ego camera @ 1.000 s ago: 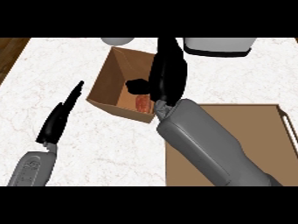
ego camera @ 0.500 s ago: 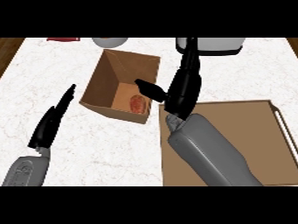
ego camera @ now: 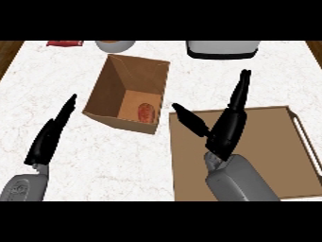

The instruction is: Pick the sweet potato from the tray and place it in the cardboard box

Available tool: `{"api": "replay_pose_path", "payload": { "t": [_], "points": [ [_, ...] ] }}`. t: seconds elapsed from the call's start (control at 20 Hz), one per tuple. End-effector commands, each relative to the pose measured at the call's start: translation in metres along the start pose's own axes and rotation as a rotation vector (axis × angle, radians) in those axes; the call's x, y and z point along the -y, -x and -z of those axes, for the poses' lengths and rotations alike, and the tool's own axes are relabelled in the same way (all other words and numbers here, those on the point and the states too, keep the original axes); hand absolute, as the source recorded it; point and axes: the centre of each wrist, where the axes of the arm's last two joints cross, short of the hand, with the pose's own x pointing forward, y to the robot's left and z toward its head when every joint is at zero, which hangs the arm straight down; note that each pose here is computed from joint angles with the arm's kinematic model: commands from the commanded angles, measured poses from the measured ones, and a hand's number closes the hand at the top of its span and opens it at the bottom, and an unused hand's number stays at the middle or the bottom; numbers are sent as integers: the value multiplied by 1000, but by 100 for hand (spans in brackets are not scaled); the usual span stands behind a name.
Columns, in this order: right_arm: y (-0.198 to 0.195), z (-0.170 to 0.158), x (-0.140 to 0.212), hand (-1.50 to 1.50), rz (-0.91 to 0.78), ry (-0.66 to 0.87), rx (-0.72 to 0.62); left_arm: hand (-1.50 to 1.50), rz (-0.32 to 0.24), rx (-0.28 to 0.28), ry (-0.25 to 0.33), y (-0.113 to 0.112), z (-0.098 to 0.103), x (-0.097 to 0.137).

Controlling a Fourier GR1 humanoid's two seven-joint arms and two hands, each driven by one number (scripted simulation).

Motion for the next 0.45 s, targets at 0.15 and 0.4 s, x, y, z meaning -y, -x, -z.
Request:
{"api": "replay_pose_path", "payload": {
  "t": [0.15, 0.4],
  "points": [
    [36, 7, 41, -150, 12, 74, -15, 0, -10, -12, 5, 2, -3, -4],
    [50, -16, 62, -150, -5, 14, -11, 0, 1, -7, 4, 2, 3, 9]
  ]
}}
